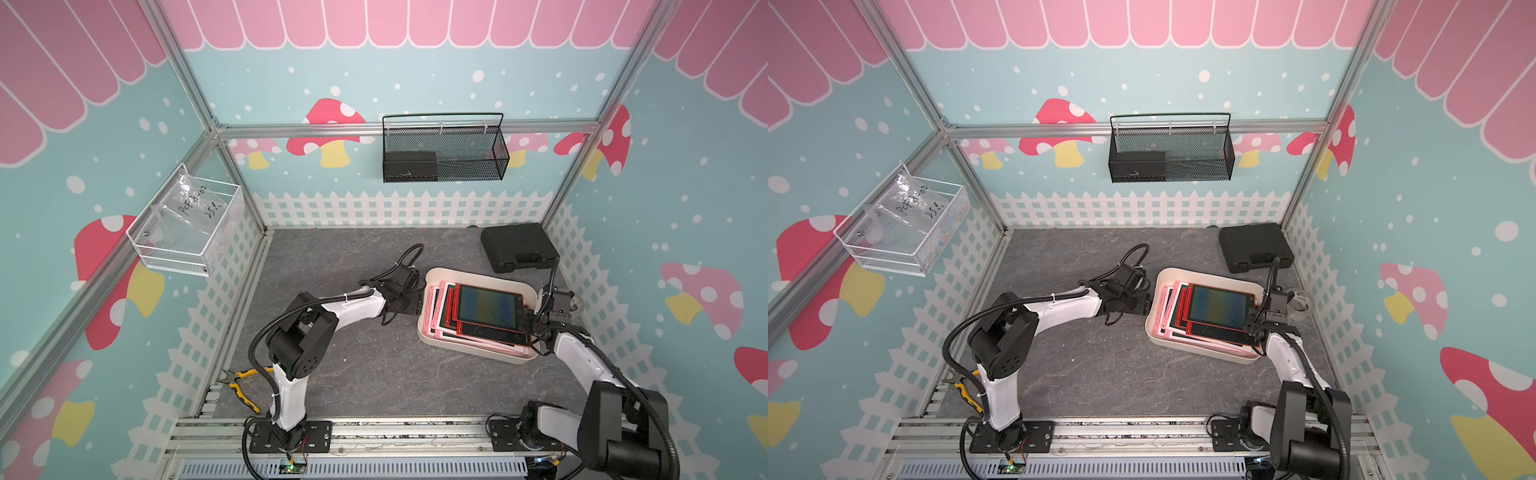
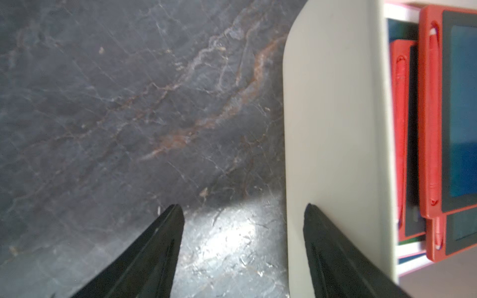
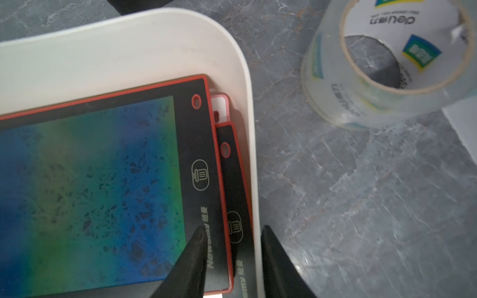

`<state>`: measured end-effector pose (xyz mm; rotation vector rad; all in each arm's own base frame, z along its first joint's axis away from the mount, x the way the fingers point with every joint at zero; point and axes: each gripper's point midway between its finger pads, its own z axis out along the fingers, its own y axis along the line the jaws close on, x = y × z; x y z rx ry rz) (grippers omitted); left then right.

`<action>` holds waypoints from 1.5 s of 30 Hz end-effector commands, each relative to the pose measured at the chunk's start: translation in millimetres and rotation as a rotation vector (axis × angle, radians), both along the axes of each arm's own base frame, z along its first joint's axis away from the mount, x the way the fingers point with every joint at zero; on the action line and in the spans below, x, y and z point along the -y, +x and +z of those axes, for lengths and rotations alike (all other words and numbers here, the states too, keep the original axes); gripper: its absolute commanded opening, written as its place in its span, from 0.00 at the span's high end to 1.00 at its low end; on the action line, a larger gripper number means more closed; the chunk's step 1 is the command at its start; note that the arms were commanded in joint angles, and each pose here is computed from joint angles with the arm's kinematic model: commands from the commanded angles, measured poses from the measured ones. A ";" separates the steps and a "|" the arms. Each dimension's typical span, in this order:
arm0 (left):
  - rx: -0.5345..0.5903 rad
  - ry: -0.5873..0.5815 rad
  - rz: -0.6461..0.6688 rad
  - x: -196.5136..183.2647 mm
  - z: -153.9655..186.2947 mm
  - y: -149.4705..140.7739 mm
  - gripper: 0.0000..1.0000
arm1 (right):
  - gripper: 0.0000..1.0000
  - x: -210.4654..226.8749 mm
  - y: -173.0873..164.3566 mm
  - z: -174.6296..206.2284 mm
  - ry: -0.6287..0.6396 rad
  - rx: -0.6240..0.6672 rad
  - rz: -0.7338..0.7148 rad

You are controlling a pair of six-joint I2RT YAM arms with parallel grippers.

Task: Take out the writing tablet from the storage box
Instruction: Move the storage box to the center of the board.

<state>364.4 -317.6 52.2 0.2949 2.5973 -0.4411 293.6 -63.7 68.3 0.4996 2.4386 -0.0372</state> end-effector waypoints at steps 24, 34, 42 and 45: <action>-0.045 -0.078 -0.119 71.7 -10.1 -73.9 0.27 | 0.19 -16.6 10.2 43.2 0.090 0.162 0.017; 0.043 0.038 -0.003 18.2 20.8 -57.2 0.25 | 0.15 -8.6 28.2 51.9 0.040 0.168 0.035; 0.077 -0.038 0.009 4.7 77.3 -54.8 0.26 | 0.15 -2.1 41.8 63.0 0.013 0.182 0.042; 0.053 -0.155 -0.129 46.7 104.8 -70.7 0.26 | 0.14 6.1 46.7 66.8 0.017 0.186 0.017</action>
